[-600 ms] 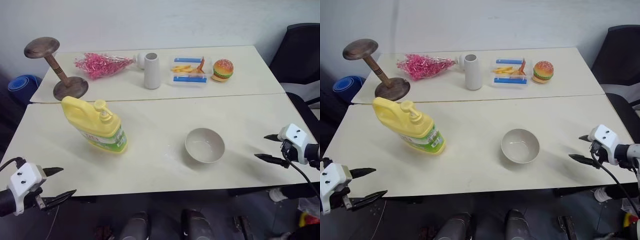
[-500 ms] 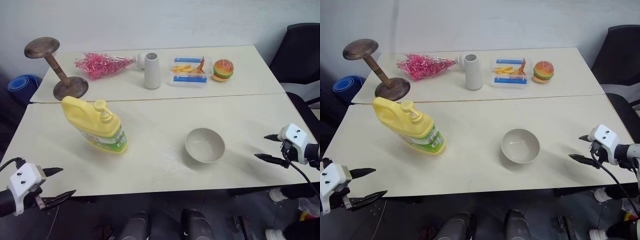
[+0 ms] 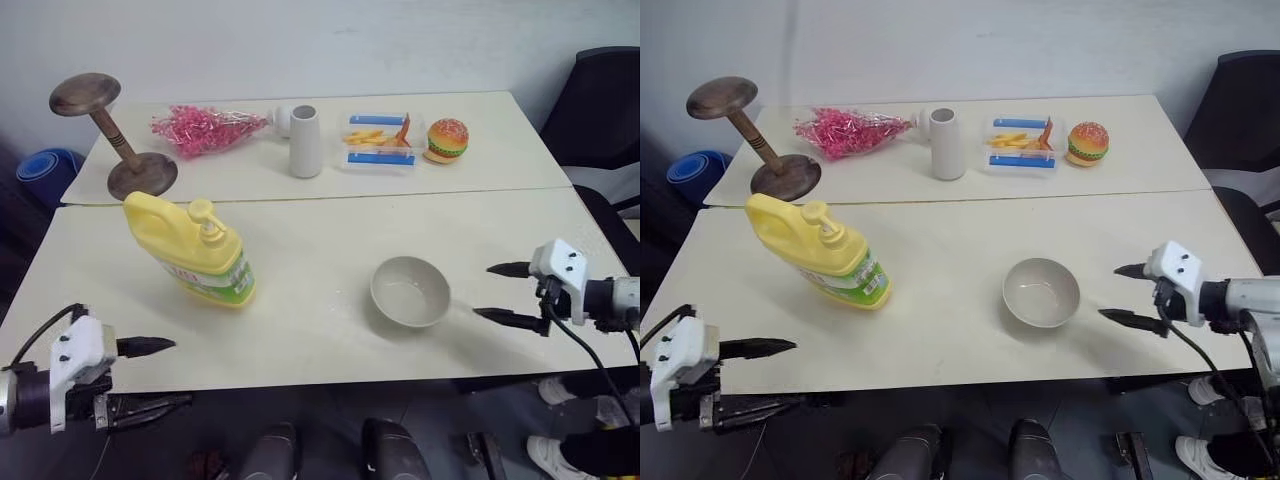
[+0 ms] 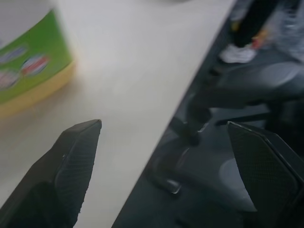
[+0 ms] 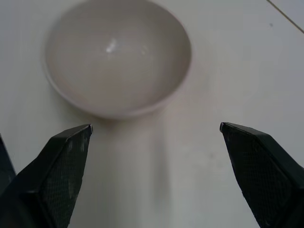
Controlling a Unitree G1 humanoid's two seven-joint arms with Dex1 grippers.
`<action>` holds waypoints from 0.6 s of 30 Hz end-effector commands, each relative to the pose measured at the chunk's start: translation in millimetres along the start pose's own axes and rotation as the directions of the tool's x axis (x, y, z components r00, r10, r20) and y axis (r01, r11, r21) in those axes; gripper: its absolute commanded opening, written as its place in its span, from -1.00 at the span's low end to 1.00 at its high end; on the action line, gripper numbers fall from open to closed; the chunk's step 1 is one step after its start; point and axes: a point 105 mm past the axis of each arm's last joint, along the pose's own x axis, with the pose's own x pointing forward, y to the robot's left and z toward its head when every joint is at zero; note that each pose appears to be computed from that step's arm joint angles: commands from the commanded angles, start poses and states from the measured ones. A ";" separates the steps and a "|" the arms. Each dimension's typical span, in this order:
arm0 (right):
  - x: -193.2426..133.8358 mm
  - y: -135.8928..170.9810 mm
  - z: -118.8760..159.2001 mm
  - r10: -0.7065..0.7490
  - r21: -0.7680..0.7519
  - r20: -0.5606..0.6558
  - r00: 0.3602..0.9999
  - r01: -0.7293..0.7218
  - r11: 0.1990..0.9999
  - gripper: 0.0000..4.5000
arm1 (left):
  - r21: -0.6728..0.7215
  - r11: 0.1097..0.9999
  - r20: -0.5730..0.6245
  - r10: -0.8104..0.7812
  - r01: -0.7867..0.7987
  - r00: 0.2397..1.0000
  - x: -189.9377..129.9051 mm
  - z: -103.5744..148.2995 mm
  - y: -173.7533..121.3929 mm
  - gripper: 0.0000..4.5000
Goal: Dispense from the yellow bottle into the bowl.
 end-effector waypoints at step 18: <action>40.7 37.7 32.7 0.282 -0.436 -0.135 0.950 -0.313 0.844 1.00 | 0.213 0.930 -0.102 -0.283 0.298 0.954 27.2 40.7 -10.4 0.99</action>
